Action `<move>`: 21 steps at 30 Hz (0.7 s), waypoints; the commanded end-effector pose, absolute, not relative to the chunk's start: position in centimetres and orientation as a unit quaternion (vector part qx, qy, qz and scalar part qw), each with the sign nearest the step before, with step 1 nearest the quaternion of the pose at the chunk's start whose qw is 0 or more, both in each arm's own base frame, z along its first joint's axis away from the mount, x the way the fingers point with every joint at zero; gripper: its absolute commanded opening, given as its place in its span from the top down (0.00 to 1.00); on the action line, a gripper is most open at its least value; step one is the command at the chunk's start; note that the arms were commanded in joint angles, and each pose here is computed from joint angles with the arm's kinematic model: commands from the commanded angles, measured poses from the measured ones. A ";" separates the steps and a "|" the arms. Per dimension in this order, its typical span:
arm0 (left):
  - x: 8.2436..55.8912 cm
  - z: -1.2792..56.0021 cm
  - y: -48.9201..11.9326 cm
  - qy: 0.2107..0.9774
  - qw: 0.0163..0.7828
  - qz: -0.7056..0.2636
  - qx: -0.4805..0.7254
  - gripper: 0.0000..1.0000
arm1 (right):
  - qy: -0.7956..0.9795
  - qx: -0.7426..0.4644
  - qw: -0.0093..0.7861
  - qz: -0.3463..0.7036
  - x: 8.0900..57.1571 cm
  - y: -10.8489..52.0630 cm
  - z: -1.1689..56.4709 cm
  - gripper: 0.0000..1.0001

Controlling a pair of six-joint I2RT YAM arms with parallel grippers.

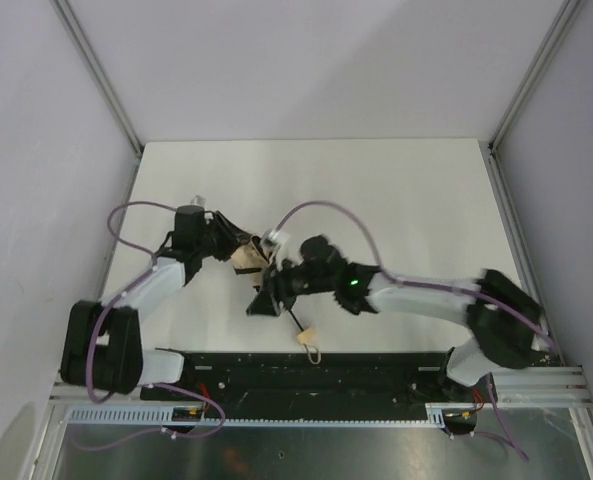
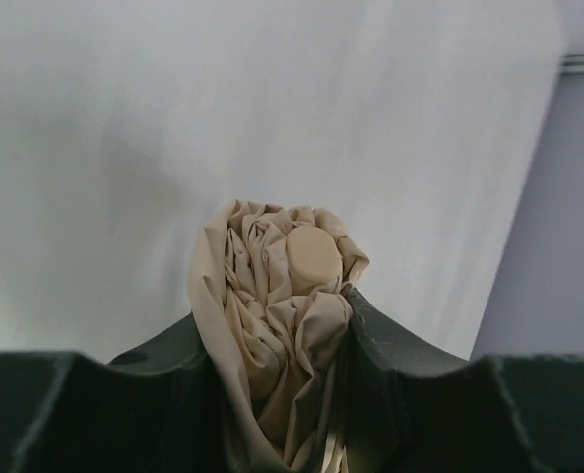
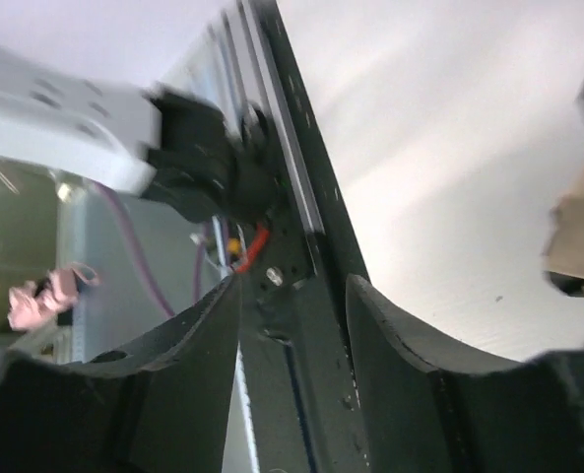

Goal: Put away the umbrella

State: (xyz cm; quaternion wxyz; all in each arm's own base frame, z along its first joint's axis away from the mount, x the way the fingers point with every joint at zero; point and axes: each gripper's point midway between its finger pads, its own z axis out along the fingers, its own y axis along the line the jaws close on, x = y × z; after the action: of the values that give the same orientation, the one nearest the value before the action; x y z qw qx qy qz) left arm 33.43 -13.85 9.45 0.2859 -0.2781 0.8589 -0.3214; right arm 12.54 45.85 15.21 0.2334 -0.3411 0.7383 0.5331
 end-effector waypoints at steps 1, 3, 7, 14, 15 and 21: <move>35.5 21.9 -14.6 0.767 0.479 -0.404 -0.140 1.00 | 0.704 -0.298 0.347 0.544 16.5 39.8 27.0 0.47; 35.5 26.0 -14.1 0.737 0.547 -0.388 -0.085 1.00 | 0.718 -0.269 0.373 0.522 18.6 36.5 28.3 0.46; 34.7 33.6 -14.0 0.671 0.657 -0.341 0.033 1.00 | 0.735 -0.232 0.420 0.479 21.0 31.0 29.9 0.43; 32.4 38.4 -18.1 0.593 0.740 -0.248 0.198 1.00 | 0.747 -0.198 0.460 0.436 23.0 25.7 30.4 0.43; 32.2 37.7 -18.8 0.594 0.739 -0.243 0.208 1.00 | 0.749 -0.196 0.461 0.435 23.0 25.4 30.1 0.43; 30.6 29.9 -22.4 0.613 0.729 -0.222 0.207 1.00 | 0.756 -0.188 0.453 0.434 22.4 24.7 28.0 0.43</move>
State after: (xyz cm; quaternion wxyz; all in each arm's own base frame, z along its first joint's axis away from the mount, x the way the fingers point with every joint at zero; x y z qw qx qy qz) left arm 30.33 -22.54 32.53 0.6950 0.2191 0.6229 -0.2844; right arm 23.26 25.20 28.45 0.4526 -0.1790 0.7589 0.4326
